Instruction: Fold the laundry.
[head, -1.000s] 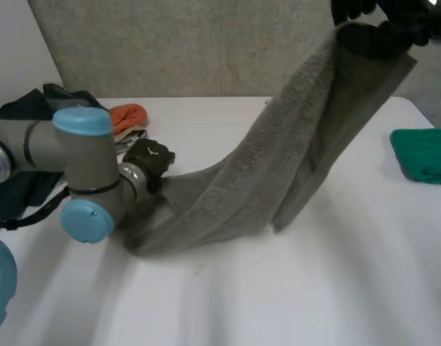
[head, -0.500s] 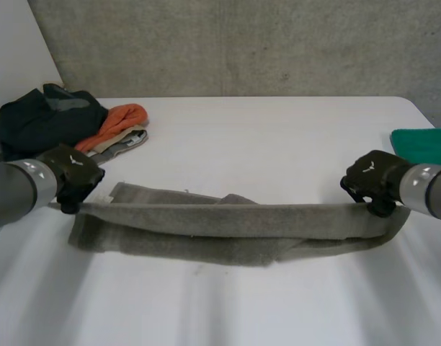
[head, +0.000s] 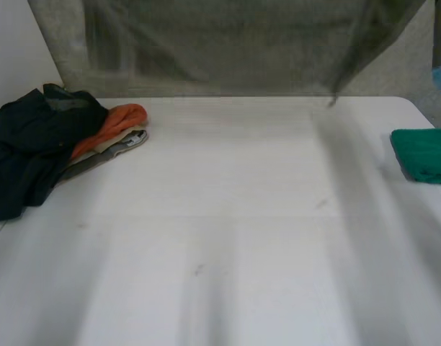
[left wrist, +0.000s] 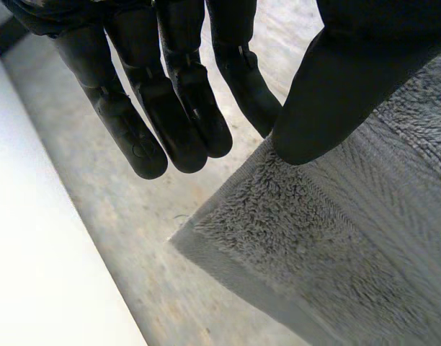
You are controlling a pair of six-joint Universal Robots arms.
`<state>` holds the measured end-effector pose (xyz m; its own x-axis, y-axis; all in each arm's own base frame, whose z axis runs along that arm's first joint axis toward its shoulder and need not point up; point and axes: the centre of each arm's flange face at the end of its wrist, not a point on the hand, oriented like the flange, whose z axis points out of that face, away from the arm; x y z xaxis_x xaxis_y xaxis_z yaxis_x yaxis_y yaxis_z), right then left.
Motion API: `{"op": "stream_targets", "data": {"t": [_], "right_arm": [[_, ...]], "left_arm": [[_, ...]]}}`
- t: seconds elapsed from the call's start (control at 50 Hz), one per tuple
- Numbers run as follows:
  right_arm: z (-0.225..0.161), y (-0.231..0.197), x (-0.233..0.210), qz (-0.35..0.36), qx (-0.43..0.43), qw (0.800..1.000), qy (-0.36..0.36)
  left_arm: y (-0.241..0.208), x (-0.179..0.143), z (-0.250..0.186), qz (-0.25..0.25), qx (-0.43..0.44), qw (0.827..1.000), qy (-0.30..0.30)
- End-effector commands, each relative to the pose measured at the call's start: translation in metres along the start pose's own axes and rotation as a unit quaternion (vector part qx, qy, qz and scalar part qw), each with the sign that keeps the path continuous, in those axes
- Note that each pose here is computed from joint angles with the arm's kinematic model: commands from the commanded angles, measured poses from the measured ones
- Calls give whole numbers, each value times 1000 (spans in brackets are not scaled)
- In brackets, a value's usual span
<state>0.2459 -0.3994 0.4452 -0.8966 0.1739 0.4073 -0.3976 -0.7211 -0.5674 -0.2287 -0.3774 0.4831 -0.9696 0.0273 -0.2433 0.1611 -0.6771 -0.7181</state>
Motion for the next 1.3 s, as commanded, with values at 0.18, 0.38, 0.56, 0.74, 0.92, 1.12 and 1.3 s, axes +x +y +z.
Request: {"op": "stream_targets", "data": {"t": [0.18,0.38,0.56,0.74,0.92,1.12,1.3], "right_arm": [[-46,54,-30,9,-87,993,-85],[-133,148,-75,21,-263,943,-203],[-200,153,-63,25,-411,852,-323],[-272,83,-1,-79,-489,698,-517],[-282,82,-2,-120,-436,715,-533],[-232,121,-33,-78,-390,826,-399],[-196,152,-69,-55,-315,894,-315]], "left_arm": [[102,23,-49,-1,-161,986,48],[193,68,-150,15,-320,937,136],[183,69,-225,102,-426,869,228],[95,46,-312,212,-528,737,365],[62,47,-307,199,-499,746,394],[122,70,-243,211,-452,809,311],[166,99,-199,213,-414,849,252]]}}
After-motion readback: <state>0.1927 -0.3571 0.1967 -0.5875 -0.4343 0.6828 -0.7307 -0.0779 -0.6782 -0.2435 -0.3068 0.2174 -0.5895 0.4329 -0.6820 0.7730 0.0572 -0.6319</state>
